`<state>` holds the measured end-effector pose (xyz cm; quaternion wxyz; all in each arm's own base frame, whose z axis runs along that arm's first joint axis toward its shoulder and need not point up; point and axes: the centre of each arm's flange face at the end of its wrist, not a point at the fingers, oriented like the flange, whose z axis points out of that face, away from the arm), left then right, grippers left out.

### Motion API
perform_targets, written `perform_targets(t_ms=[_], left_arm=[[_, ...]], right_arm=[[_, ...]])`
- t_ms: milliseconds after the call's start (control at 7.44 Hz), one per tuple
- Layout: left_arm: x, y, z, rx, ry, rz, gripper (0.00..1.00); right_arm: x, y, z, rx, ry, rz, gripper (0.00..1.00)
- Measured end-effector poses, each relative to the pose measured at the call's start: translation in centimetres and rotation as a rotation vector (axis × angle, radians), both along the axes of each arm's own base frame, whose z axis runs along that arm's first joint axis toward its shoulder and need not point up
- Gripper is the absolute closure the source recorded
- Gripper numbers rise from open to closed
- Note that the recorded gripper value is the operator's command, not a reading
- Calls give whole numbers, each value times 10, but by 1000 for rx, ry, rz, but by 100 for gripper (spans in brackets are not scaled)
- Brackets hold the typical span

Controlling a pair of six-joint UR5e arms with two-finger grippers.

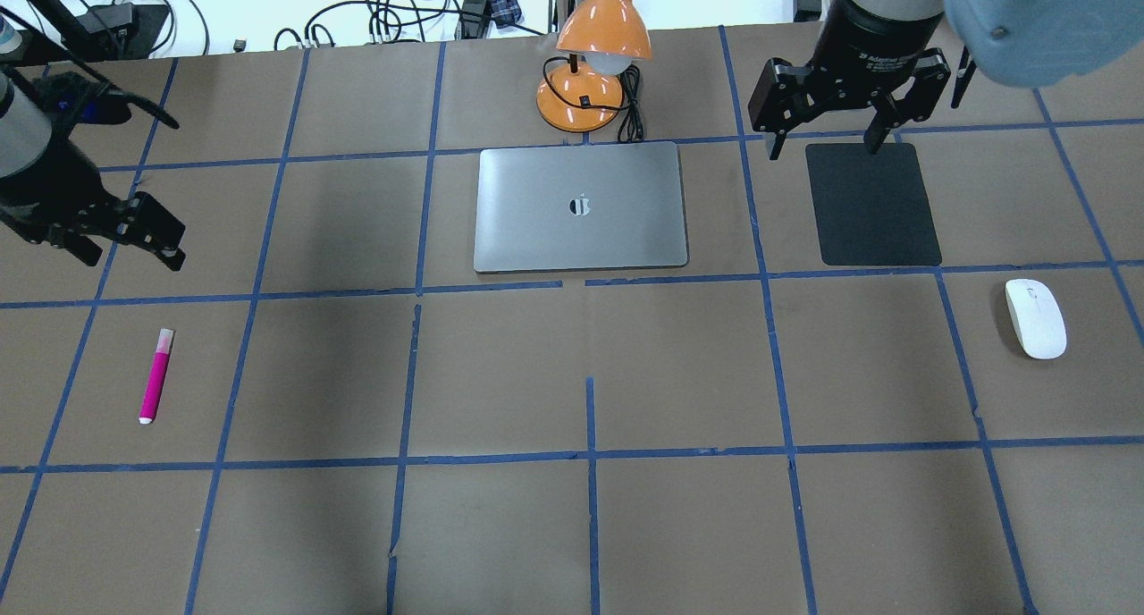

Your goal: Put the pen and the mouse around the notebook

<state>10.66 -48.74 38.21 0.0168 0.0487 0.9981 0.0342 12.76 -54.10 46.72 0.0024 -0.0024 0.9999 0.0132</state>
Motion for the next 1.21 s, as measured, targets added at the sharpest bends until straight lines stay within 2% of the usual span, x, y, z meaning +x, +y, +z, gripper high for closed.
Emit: perform_targets(t_ms=[269, 403, 806, 1075, 1209], left_arm=[[68, 28, -87, -42, -17, -52, 0], [81, 36, -121, -58, -24, -73, 0], [89, 35, -183, -40, 52, -86, 0], [102, 35, -199, -34, 56, -27, 0], [109, 37, -204, -36, 52, 23, 8]], right_arm=[[-71, -8, -35, 35, -10, 0, 0], [-117, -8, -61, 26, -4, 18, 0], [-250, 11, -177, 4, 66, 72, 0], [-303, 25, -244, 5, 83, 100, 0], [-315, 31, -259, 13, 80, 106, 0]])
